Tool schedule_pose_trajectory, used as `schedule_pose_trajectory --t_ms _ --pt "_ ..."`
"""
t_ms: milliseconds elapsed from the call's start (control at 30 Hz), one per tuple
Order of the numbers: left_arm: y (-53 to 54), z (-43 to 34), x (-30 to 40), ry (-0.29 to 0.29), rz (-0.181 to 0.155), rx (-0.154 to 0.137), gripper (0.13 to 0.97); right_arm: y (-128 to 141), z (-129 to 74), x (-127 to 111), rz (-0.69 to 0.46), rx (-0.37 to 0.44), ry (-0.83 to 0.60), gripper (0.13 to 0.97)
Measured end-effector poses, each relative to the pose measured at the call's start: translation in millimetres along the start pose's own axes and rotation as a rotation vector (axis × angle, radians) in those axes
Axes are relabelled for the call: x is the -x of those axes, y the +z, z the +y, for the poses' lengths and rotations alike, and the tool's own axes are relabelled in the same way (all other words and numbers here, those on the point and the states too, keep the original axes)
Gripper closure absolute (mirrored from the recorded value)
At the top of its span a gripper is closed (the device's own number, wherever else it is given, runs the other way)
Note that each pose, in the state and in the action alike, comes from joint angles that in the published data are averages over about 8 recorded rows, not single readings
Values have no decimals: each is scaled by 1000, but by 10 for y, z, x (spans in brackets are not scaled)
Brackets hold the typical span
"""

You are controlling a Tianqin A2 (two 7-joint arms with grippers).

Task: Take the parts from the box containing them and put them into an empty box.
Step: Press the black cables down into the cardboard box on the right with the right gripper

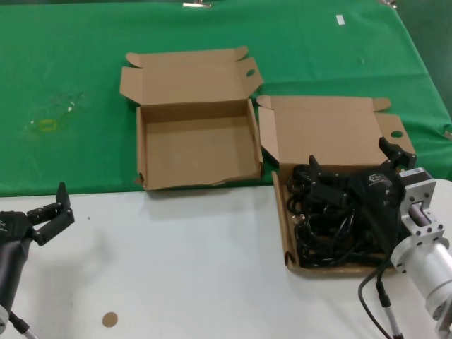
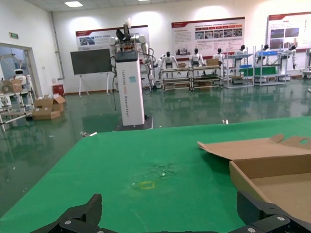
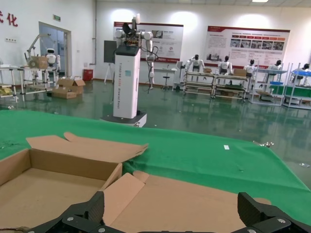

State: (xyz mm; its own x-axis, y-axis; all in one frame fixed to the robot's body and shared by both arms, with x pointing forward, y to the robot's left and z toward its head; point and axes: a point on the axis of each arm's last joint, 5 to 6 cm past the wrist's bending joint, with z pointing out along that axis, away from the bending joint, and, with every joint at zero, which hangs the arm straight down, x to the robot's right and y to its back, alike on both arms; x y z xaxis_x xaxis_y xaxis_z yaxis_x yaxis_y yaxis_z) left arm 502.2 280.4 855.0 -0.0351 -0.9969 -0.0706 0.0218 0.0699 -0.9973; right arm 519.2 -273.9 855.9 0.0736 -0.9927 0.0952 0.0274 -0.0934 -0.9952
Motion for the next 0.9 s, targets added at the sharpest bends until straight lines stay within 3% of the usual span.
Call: schedule_pose_trajectory --t_ms 900 --pt "0 0 0 0 0 0 161 0 0 0 0 0 0 130"
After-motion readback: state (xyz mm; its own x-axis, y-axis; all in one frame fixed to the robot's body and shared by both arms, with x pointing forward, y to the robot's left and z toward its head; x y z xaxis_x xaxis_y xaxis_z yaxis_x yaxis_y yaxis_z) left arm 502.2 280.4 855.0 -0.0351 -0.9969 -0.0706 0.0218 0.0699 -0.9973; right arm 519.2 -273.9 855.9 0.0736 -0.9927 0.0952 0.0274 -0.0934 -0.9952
